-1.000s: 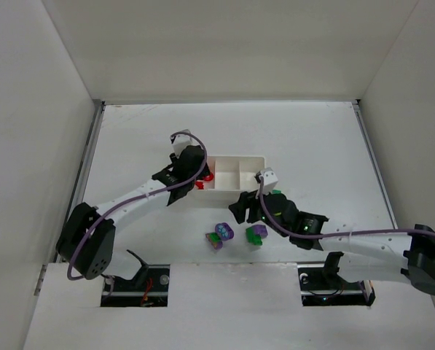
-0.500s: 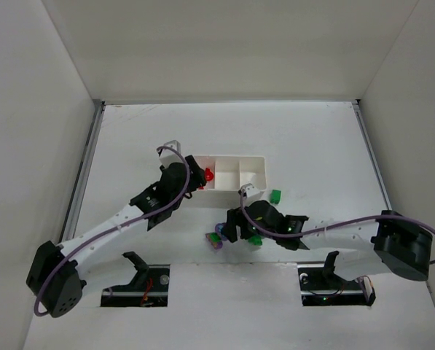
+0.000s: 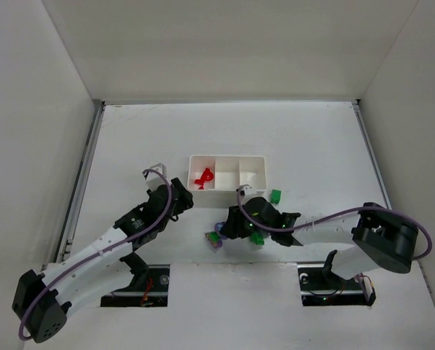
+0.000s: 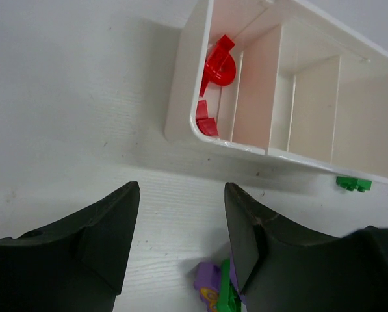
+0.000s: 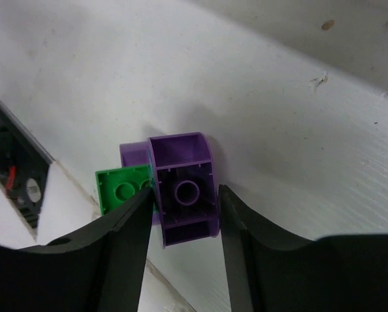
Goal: Sort the legos into containers by color
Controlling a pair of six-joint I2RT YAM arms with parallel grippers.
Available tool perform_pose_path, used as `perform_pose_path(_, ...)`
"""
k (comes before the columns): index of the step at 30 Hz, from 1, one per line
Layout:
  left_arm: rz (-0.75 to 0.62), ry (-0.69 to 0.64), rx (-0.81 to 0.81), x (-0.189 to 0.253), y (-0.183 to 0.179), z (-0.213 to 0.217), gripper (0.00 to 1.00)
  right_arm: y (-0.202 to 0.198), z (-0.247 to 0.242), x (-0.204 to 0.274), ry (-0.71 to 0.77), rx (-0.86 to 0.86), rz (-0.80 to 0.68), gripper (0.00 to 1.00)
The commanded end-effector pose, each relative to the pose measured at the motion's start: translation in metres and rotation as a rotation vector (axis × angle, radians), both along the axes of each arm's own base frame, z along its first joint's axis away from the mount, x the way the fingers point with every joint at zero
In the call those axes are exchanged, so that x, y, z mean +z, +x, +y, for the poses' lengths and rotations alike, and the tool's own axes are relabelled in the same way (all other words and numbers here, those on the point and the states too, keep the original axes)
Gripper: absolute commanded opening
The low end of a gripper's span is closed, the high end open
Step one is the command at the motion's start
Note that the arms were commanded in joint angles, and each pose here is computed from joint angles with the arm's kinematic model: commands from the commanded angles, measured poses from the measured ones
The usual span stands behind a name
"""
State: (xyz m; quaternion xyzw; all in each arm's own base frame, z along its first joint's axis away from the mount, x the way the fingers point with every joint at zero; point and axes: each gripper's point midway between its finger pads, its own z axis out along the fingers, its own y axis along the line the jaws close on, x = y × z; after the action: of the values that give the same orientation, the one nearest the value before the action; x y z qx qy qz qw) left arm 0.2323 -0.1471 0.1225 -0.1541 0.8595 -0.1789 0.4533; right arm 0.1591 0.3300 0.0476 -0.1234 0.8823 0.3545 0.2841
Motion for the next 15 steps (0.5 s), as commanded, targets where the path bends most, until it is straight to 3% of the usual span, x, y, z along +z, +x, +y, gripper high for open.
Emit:
perform_pose_path(1, 0.021, -0.022, 0.01, -0.007, -0.009, 0.002, 0.52, 0.005, 0.015, 0.023, 0.134, 0.001, 0.004, 0.45)
perform_pose_path(6, -0.007, -0.071, 0.009, -0.001, -0.01, -0.002, 0.53, 0.013, 0.022, 0.045, 0.204, -0.008, -0.019, 0.32)
perform_pose_path(15, -0.139, -0.228, -0.023, 0.037, -0.009, -0.018, 0.56, 0.05, 0.021, 0.108, 0.345, -0.081, -0.105, 0.3)
